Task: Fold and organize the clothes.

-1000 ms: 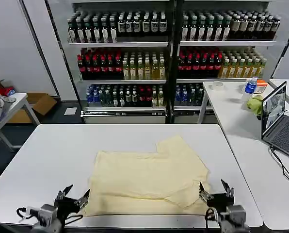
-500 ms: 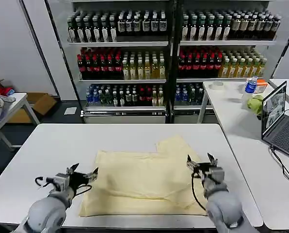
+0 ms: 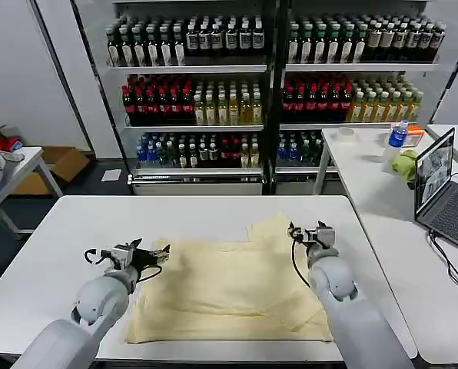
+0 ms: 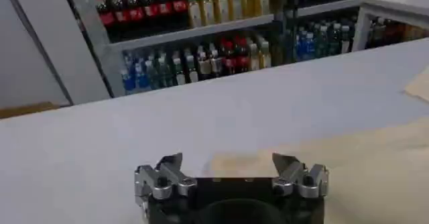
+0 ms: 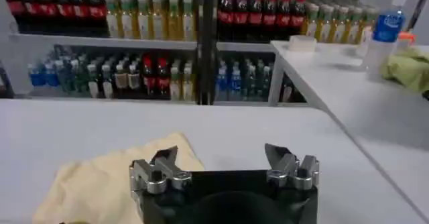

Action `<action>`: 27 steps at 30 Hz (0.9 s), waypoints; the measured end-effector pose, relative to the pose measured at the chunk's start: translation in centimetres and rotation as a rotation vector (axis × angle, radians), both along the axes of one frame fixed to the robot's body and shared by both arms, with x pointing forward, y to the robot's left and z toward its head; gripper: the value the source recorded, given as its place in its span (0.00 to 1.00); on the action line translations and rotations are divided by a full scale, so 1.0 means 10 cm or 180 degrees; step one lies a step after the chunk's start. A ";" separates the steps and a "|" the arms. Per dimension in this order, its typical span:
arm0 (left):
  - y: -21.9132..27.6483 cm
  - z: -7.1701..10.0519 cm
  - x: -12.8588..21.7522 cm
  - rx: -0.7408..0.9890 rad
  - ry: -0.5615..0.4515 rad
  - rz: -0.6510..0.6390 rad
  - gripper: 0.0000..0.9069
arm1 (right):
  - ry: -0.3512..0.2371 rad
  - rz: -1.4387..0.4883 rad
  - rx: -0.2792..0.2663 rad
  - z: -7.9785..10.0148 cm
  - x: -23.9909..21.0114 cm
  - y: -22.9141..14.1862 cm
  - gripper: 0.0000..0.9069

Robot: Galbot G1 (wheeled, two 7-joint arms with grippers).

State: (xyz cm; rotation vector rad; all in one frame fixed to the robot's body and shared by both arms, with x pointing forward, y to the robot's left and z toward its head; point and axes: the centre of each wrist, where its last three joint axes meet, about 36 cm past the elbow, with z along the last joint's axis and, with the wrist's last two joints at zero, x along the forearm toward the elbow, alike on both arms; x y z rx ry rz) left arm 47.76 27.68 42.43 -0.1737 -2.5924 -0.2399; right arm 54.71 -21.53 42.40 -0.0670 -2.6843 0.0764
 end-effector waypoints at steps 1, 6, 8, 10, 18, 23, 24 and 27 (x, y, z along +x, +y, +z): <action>-0.01 -0.01 0.04 -0.0001 0.0005 0.0001 1.00 | 0.0017 -0.0012 0.0004 -0.01 0.05 0.00 1.00; -0.03 -0.06 0.20 0.0008 0.0042 0.0031 1.00 | 0.0098 -0.0033 0.0039 -0.05 0.27 0.06 1.00; -0.03 -0.07 0.26 0.0009 0.0054 0.0049 1.00 | 0.0124 -0.0034 0.0059 -0.05 0.35 0.09 1.00; -0.02 -0.10 0.30 0.0012 0.0078 0.0067 1.00 | 0.0144 -0.0043 0.0079 -0.05 0.44 0.12 1.00; 0.00 -0.19 0.34 -0.0013 0.0177 0.0097 1.00 | 0.0255 -0.0060 0.0152 -0.08 0.72 0.26 1.00; 0.01 -0.23 0.34 -0.0038 0.0216 0.0105 0.33 | 0.0362 -0.0053 0.0209 -0.16 0.81 0.35 1.00; 0.01 -0.23 0.34 -0.0041 0.0219 0.0103 0.04 | 0.0381 -0.0053 0.0219 -0.18 0.82 0.36 0.40; 0.02 -0.25 0.33 -0.0058 0.0236 0.0083 0.00 | 0.0409 -0.0060 0.0243 -0.20 0.85 0.39 0.00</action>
